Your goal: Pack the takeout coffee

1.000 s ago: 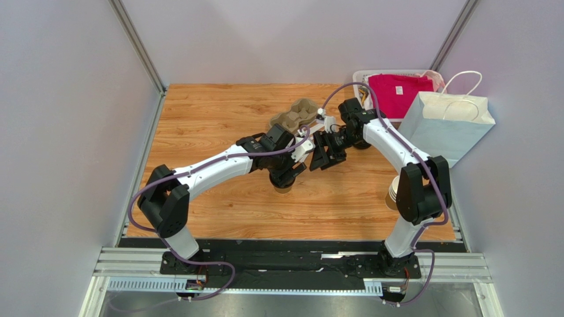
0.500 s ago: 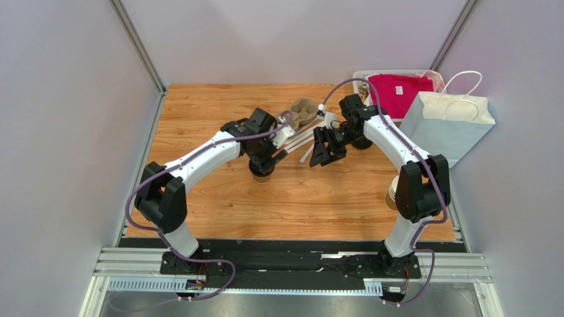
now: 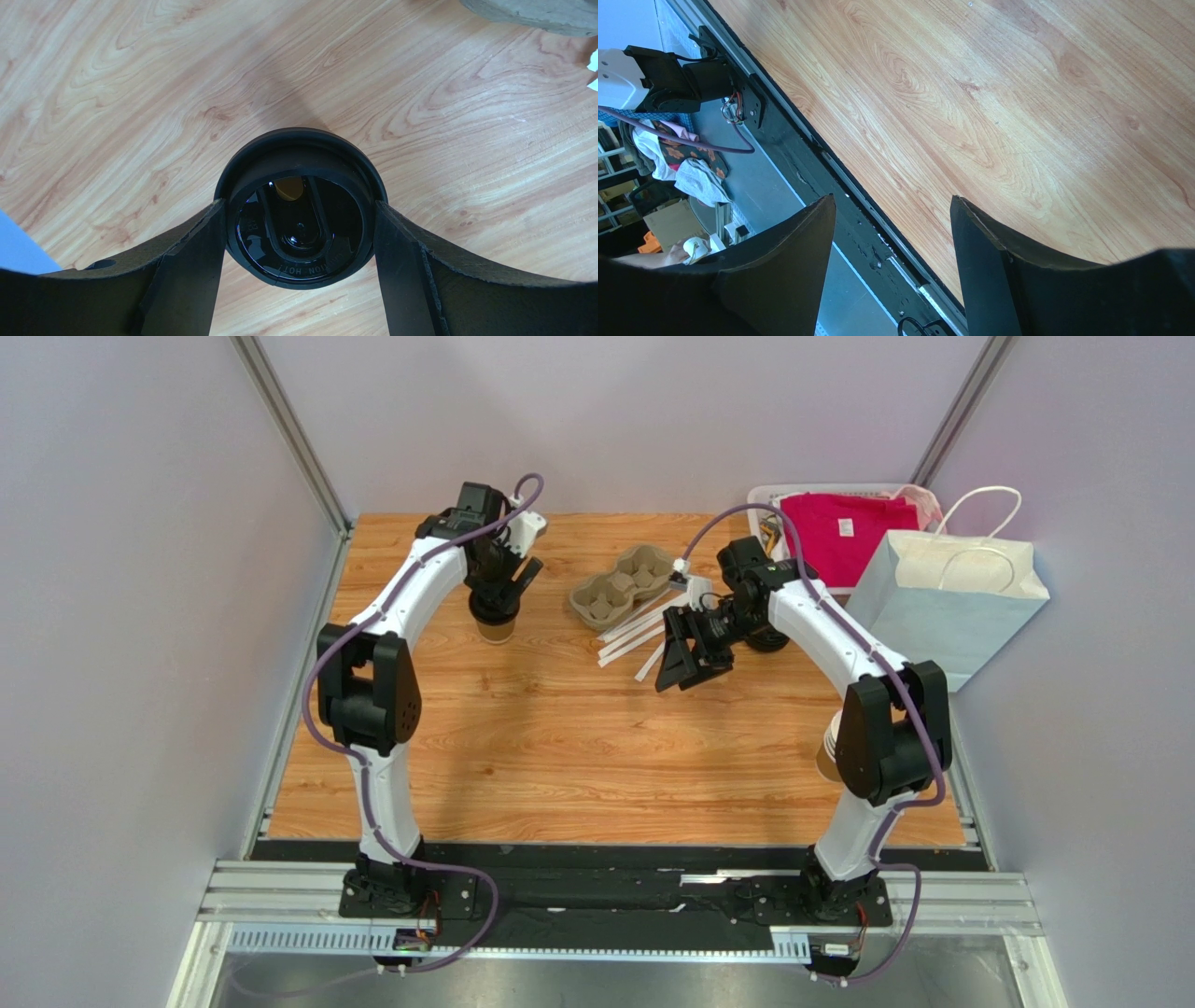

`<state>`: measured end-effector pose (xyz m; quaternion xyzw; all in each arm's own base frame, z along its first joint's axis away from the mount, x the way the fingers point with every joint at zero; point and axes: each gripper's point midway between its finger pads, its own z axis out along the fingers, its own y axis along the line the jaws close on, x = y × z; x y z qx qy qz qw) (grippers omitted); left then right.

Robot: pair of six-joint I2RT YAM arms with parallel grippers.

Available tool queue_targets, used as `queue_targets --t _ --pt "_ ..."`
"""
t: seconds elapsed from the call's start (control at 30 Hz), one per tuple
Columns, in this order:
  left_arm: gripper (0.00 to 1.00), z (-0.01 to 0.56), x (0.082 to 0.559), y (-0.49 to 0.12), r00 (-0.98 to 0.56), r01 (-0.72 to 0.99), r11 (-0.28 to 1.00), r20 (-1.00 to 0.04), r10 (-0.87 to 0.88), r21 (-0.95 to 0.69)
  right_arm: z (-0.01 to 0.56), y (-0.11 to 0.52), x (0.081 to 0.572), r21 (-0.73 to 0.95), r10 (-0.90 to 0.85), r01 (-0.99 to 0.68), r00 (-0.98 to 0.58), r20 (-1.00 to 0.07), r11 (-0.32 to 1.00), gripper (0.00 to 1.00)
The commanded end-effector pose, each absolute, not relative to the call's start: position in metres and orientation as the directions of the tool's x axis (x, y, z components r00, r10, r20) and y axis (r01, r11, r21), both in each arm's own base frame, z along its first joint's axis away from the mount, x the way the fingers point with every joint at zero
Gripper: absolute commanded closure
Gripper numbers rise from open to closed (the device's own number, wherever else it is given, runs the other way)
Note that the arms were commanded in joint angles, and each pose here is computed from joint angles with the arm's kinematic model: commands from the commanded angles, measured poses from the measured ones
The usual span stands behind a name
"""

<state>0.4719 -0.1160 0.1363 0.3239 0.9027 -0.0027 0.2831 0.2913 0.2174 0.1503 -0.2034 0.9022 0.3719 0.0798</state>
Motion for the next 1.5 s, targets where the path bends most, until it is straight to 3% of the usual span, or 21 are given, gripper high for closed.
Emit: queue_targets --t 0.0,0.13,0.4,0.7,0.83,1.03,1.37,1.47 --pt "0.52 0.146 0.476 -0.126 -0.611 0.608 0.781 -0.543 0.576 0.143 0.158 0.219 0.298 0.639 -0.313 -0.459 -0.888 -0.335 0.617 0.35" --pt "0.50 0.135 0.475 -0.124 -0.635 0.596 0.796 -0.544 0.548 0.106 0.159 0.220 0.297 0.643 -0.313 -0.458 -0.889 -0.334 0.614 0.35" --pt "0.30 0.130 0.475 -0.113 -0.673 0.564 0.824 -0.546 0.499 0.057 0.161 0.218 0.296 0.641 -0.311 -0.460 -0.888 -0.339 0.615 0.35" --pt "0.17 0.143 0.471 -0.117 -0.664 0.573 0.819 -0.567 0.488 0.035 0.161 0.218 0.295 0.647 -0.312 -0.461 -0.887 -0.339 0.608 0.35" --pt "0.03 0.146 0.470 -0.116 -0.658 0.575 0.817 -0.568 0.494 0.044 0.162 0.218 0.295 0.647 -0.312 -0.463 -0.886 -0.342 0.606 0.35" --pt "0.02 0.153 0.469 -0.113 -0.657 0.567 0.822 -0.573 0.491 0.054 0.164 0.218 0.295 0.648 -0.312 -0.468 -0.884 -0.349 0.602 0.35" --pt "0.01 0.251 0.497 -0.116 -0.486 0.552 0.815 -0.726 0.486 0.176 0.174 0.210 0.303 0.647 -0.278 -0.465 -0.884 -0.375 0.604 0.35" --pt "0.06 0.277 0.495 -0.141 -0.413 0.608 0.780 -0.782 0.466 0.144 0.182 0.200 0.313 0.642 -0.240 -0.454 -0.887 -0.395 0.618 0.35"
